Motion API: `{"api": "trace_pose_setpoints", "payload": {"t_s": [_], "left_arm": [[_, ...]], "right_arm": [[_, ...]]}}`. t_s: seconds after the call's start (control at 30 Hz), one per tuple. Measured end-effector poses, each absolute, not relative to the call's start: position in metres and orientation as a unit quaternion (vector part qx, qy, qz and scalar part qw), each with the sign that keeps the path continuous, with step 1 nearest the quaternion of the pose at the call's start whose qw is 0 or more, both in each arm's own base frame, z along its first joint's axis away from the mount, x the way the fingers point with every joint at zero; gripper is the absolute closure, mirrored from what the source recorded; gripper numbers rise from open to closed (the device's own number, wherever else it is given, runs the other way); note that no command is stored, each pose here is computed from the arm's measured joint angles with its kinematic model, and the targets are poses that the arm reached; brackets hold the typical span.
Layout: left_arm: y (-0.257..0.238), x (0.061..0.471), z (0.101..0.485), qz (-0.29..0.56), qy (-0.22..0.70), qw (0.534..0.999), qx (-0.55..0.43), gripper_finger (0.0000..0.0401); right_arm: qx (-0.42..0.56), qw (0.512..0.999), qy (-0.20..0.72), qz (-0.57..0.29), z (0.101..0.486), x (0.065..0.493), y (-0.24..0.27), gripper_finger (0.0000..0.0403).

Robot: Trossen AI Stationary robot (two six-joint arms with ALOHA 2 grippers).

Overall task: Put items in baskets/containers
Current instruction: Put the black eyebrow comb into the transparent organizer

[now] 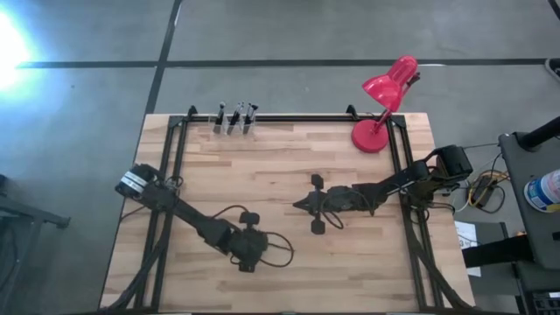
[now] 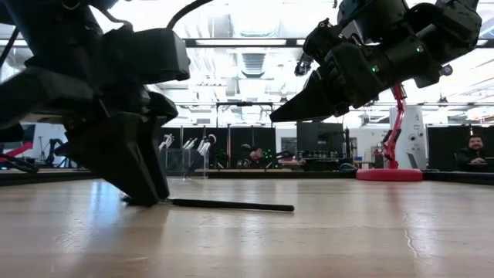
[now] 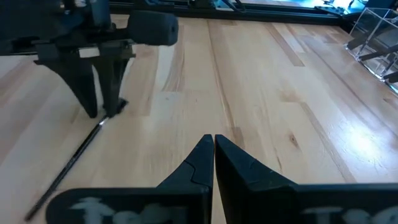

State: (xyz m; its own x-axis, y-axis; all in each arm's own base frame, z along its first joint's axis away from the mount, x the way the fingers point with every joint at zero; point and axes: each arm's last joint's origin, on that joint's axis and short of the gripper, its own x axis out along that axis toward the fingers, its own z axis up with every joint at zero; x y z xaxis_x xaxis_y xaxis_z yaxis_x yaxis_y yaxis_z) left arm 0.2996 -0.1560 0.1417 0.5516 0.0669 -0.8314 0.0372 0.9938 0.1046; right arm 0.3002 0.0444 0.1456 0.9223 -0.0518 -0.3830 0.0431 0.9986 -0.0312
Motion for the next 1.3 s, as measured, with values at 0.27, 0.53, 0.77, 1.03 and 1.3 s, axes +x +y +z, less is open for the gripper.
{"api": "trace_pose_setpoints", "payload": {"t_s": [0.27, 0.53, 0.77, 1.03, 1.3], "left_arm": [[-0.156, 0.29, 0.141, 0.031, 0.486, 0.871, 0.064, 0.0311], [-0.15, 0.279, 0.119, 0.028, 0.48, 0.875, 0.045, 0.0341], [-0.149, 0.279, 0.121, 0.034, 0.47, 0.881, 0.042, 0.0395], [-0.148, 0.279, 0.133, 0.034, 0.444, 0.895, 0.024, 0.0399], [-0.147, 0.281, 0.134, 0.045, 0.435, 0.899, 0.02, 0.04]], "right_arm": [[-0.011, 0.98, 0.196, -0.024, 0.145, 0.3, 0.044, 0.0394], [-0.007, 0.98, 0.196, -0.025, 0.145, 0.3, 0.044, 0.0394], [0.008, 0.981, 0.191, -0.027, 0.148, 0.302, 0.045, 0.0394], [0.051, 0.973, 0.226, 0.0, 0.149, 0.31, 0.075, 0.0384], [0.08, 0.96, 0.267, 0.027, 0.126, 0.32, 0.121, 0.0307]]}}
